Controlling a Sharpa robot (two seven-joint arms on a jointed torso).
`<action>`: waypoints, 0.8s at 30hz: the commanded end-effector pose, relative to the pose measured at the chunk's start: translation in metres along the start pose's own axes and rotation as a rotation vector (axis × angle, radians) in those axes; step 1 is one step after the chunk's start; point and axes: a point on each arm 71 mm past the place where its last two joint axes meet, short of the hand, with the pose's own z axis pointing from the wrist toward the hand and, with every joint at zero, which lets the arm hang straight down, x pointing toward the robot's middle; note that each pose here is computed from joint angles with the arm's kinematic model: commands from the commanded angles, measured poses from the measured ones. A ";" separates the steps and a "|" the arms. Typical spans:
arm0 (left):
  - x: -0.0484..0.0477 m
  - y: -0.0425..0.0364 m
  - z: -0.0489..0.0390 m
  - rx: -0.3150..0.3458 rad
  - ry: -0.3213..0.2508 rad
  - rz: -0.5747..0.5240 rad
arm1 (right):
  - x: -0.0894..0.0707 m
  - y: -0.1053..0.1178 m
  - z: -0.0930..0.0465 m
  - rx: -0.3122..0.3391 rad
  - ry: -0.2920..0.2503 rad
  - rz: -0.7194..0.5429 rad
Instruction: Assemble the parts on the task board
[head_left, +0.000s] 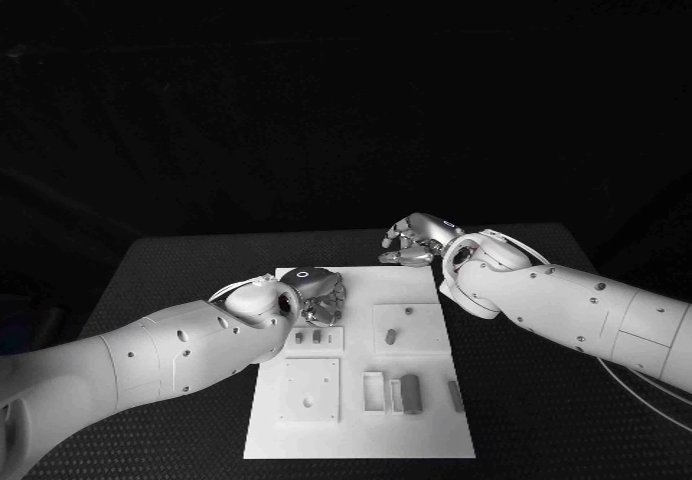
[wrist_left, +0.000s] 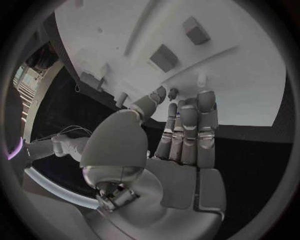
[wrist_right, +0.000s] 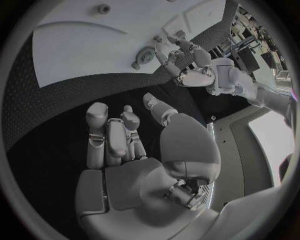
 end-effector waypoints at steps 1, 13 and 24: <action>-0.0012 -0.0024 0.0010 0.011 -0.023 0.006 | 0.000 0.000 0.000 -0.004 0.006 -0.003; 0.0012 -0.0035 0.0019 0.017 -0.001 0.000 | 0.001 0.001 -0.001 -0.006 0.008 -0.003; 0.0038 -0.0036 0.0034 0.018 0.004 -0.006 | 0.001 0.002 0.000 -0.009 0.009 -0.002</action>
